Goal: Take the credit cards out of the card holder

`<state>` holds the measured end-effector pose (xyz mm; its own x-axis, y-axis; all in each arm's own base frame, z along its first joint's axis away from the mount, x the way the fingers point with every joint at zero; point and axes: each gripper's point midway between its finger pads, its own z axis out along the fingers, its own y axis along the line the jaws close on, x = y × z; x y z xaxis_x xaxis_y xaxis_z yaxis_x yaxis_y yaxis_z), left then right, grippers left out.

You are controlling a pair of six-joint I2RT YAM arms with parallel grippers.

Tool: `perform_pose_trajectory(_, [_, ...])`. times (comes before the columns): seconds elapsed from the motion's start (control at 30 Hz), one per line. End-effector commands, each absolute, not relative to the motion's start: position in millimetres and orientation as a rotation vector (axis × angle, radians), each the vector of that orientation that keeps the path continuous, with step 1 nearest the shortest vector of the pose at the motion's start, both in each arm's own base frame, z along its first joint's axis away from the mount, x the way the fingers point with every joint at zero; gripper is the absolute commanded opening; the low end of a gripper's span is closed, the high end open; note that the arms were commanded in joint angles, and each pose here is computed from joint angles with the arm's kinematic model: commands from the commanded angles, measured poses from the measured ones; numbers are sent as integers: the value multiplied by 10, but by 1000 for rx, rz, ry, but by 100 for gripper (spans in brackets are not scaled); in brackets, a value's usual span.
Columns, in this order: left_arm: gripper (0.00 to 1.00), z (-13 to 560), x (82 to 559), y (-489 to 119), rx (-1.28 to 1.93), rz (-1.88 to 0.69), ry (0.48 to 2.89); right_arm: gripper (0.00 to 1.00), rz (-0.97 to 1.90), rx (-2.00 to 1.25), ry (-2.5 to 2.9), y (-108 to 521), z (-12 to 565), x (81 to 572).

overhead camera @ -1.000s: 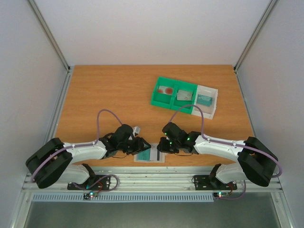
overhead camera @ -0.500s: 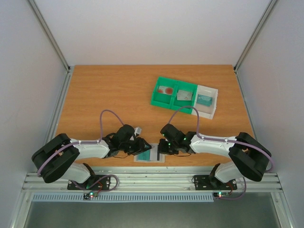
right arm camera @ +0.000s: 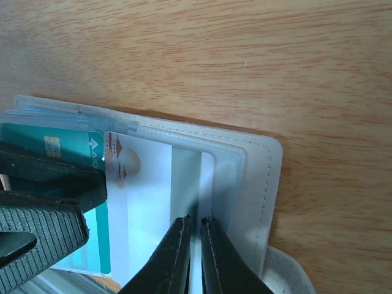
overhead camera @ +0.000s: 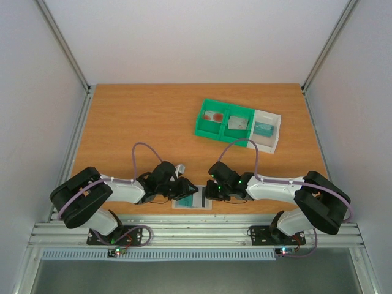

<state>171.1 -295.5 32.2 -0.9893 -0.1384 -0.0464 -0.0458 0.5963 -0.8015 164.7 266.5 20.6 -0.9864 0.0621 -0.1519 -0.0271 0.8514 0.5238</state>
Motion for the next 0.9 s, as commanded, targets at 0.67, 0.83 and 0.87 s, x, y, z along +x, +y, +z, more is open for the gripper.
perform_pose_trajectory(0.67, [15,443,1620,-2588,-93,-1097,2759,5,791,85,2905,2499,-3,1501])
perform_pose_trajectory(0.83, [28,428,1615,-2567,-91,-1095,2751,5,786,83,2903,2510,14,1519])
perform_pose_trajectory(0.87, [28,450,1629,-2609,-84,-1124,2736,5,789,85,2903,2510,11,1515])
